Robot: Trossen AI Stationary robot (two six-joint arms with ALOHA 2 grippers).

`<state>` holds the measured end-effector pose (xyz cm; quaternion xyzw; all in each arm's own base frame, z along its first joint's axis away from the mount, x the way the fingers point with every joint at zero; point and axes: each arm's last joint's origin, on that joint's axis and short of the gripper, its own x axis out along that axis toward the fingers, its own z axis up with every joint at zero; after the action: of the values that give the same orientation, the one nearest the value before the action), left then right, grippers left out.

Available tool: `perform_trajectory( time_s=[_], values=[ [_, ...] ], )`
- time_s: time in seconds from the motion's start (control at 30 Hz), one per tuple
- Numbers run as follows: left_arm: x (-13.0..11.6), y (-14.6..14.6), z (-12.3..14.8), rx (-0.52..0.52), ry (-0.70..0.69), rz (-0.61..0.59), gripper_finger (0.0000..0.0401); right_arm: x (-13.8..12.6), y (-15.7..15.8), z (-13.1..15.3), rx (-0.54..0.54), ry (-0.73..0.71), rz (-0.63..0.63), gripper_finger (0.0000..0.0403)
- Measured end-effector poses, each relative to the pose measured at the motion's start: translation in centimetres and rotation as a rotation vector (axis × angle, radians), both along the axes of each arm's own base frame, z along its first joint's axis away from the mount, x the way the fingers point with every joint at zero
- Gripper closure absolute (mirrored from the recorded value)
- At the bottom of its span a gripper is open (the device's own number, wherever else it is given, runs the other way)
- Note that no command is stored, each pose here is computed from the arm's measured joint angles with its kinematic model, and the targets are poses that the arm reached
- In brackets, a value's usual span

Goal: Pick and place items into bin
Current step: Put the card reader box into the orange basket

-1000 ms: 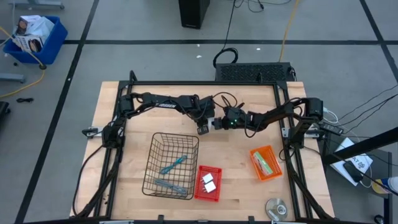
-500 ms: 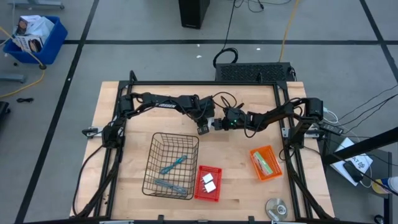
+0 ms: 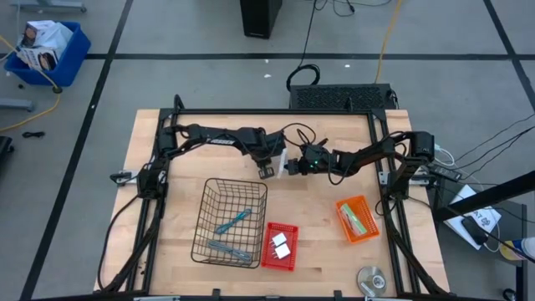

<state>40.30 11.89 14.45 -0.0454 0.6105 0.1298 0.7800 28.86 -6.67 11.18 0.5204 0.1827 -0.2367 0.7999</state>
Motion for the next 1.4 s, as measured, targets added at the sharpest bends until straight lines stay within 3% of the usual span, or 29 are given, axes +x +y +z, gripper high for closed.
perform_trajectory(
  time_s=[0.4,0.63,0.73,1.07,1.4],
  values=[
    [-0.7,0.9,2.4,0.055,-0.034,0.029,0.0370,-0.1,0.0,-0.2,-0.016,0.028,0.013,0.0335],
    [-1.7,1.9,5.5,-0.119,-0.194,-0.041,0.0370,-0.5,0.2,-0.7,0.014,0.090,0.052,0.0335],
    [-2.8,2.3,7.5,-0.132,-0.308,-0.056,0.0370,-0.5,0.2,-0.7,0.008,0.096,0.076,0.0335],
    [-10.6,0.6,14.2,0.031,-0.682,-0.046,0.0370,-0.7,0.3,-1.0,-0.007,0.142,0.098,0.0335],
    [-18.4,-2.6,15.5,0.159,-0.971,-0.034,0.0370,-1.2,0.9,-0.3,0.070,0.151,0.149,0.0339]
  ],
)
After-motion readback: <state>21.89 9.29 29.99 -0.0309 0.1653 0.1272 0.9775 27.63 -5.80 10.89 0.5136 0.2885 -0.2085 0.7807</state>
